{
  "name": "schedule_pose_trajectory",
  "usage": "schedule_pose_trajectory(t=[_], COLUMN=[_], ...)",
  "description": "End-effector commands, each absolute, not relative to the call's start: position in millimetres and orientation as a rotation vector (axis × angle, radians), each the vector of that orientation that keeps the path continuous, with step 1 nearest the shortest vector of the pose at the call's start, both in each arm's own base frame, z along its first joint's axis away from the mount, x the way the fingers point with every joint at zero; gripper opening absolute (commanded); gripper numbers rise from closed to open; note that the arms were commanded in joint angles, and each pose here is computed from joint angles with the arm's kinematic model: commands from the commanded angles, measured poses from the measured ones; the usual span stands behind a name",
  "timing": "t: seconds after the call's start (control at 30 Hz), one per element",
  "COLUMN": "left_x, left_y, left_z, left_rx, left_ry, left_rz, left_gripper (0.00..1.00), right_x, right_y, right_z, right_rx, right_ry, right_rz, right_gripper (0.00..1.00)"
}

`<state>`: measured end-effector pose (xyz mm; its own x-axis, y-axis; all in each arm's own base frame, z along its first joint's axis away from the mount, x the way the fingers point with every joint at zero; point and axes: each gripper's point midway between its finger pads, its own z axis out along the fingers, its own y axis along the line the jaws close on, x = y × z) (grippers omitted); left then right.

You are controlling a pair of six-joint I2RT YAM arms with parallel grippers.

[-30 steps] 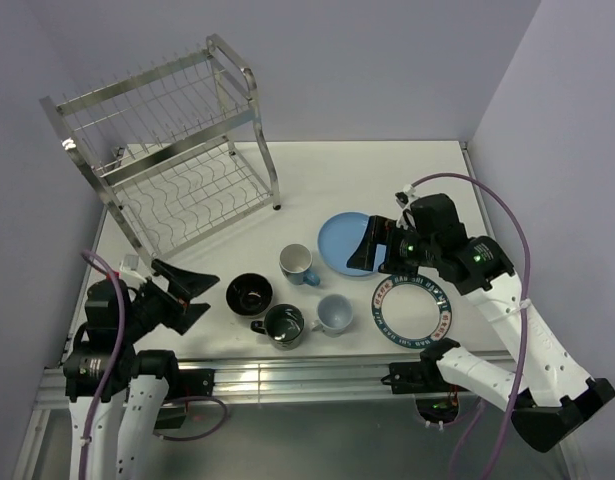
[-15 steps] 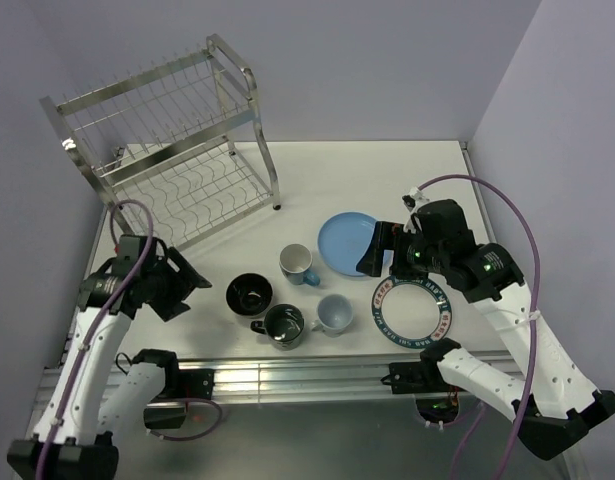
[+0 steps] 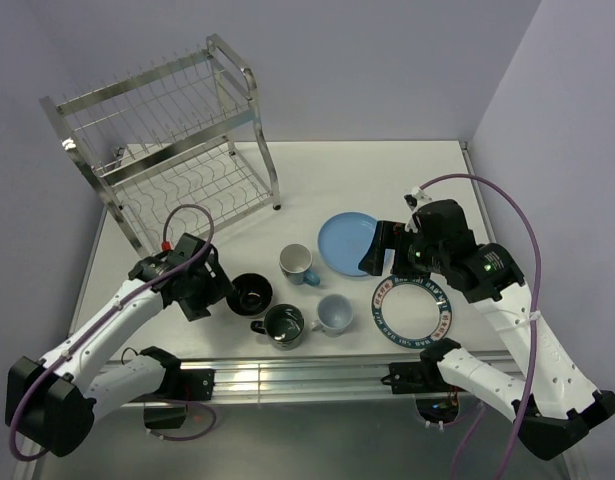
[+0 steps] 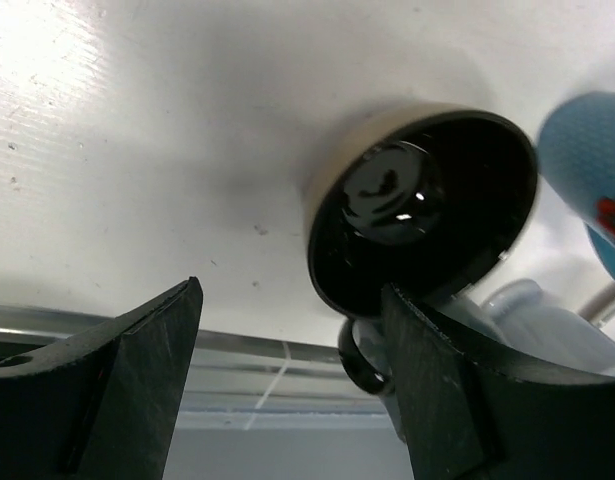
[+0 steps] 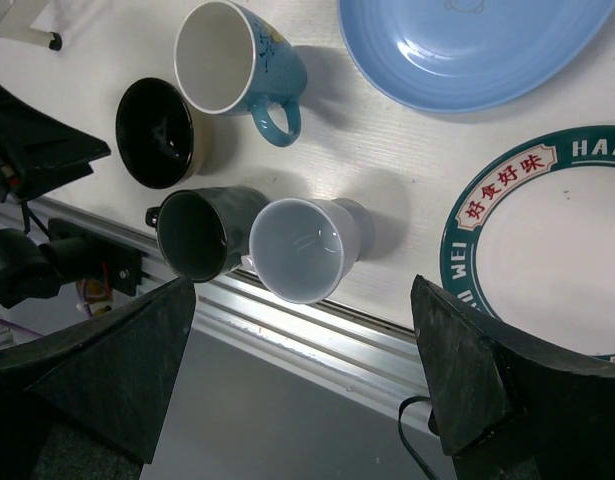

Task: Load the mixed dishes into the dish rack

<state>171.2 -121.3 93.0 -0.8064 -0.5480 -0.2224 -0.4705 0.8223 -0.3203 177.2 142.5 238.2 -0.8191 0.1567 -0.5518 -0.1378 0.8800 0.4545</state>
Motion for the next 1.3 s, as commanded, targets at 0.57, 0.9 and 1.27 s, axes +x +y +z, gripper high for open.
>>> schedule_pose_trajectory(t=[0.57, 0.9, 1.27], left_x=[203, 195, 200], left_y=[-140, -125, -148], left_z=[48, 73, 208], left_rx=[-0.760, -0.760, -0.554], left_ry=[2.693, 2.618, 2.309], left_rz=[-0.365, -0.354, -0.771], left_gripper=[0.05, 0.00, 0.00], right_x=[168, 164, 164], right_y=[138, 154, 230], right_z=[243, 245, 284], right_rx=[0.008, -0.118, -0.451], right_ry=[2.427, 2.446, 2.429], right_rz=[0.652, 0.745, 1.056], right_gripper=[0.95, 0.93, 0.89])
